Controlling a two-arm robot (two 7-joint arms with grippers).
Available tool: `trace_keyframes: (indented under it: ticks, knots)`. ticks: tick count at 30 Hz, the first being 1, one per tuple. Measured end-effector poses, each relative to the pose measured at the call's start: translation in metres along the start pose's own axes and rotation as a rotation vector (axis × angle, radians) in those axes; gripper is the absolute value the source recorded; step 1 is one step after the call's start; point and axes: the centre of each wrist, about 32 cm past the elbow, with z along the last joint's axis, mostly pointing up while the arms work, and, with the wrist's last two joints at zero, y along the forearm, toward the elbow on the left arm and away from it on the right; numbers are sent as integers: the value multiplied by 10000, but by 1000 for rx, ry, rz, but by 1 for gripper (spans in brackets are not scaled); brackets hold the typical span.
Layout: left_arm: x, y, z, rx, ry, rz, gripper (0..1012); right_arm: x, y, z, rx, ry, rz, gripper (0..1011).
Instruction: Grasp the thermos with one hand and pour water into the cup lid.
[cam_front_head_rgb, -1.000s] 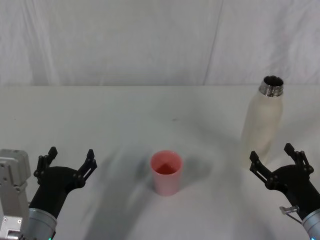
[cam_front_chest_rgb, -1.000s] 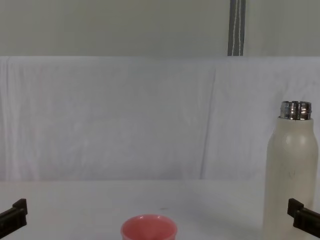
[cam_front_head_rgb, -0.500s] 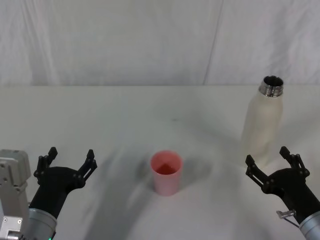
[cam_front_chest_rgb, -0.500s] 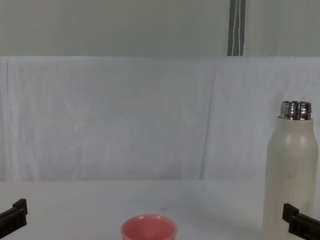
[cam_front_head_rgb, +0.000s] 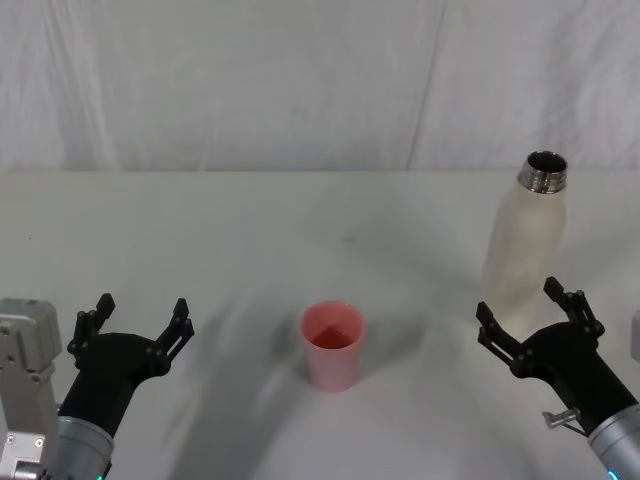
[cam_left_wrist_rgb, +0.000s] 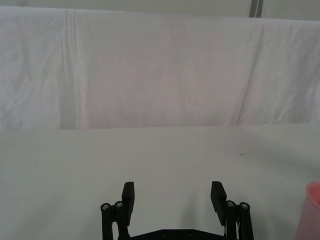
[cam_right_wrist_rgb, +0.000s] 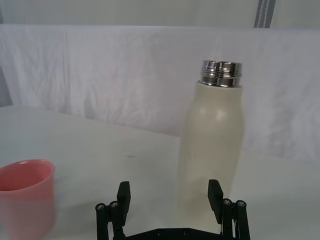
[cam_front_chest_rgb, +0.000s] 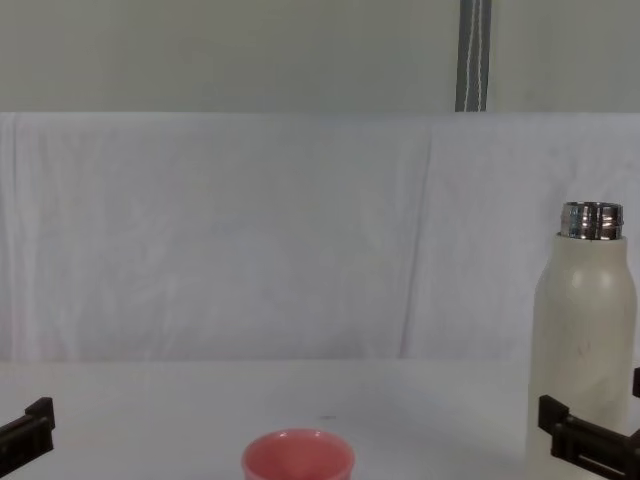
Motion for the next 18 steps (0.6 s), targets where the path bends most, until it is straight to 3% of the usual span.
trace_keyframes:
  ticks: [18]
  knots:
    - [0, 0, 0, 0, 0, 0, 1001, -100, 65, -60, -38, 45, 33, 1001]
